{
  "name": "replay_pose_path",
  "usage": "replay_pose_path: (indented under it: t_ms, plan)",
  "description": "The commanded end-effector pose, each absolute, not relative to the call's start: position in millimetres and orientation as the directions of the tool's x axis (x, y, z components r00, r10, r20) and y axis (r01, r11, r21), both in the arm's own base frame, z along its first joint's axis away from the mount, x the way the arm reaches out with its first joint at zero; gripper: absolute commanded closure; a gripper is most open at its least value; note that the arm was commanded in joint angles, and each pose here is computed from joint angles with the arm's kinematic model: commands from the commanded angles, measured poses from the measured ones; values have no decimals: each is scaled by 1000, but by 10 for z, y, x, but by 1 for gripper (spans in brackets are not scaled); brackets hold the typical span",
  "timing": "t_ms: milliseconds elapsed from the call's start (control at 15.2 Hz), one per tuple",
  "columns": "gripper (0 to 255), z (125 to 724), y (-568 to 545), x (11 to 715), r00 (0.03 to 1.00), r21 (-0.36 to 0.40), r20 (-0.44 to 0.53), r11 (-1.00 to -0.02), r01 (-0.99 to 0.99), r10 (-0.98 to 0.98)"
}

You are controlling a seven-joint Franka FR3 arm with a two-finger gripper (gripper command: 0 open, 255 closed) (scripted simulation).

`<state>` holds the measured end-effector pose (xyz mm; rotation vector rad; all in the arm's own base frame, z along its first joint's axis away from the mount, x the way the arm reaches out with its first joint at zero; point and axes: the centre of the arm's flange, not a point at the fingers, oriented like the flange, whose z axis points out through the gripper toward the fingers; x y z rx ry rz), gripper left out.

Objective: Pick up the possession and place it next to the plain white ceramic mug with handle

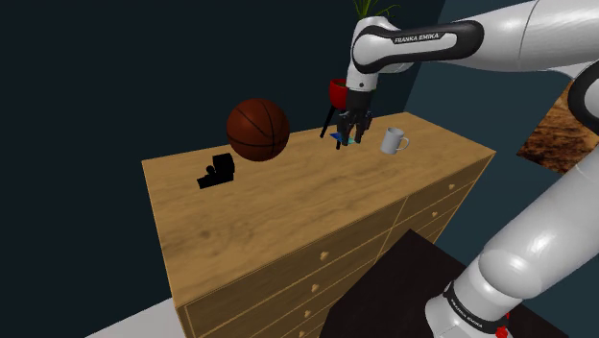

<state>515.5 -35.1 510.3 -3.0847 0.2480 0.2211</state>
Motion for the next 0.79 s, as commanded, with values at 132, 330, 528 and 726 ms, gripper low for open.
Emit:
replay_pose_path:
  t_ms: [132,330,528,726]
  plan:
    - [255,5113,-857,4983,977,-28,-145,-987,-160,-155]
    - [255,5114,-1236,4868,977,-28,-145,-987,-160,-155]
    - [255,5115,-1615,4752,977,-28,-145,-987,-160,-155]
    - [255,5116,-1993,4637,977,-28,-145,-987,-160,-155]
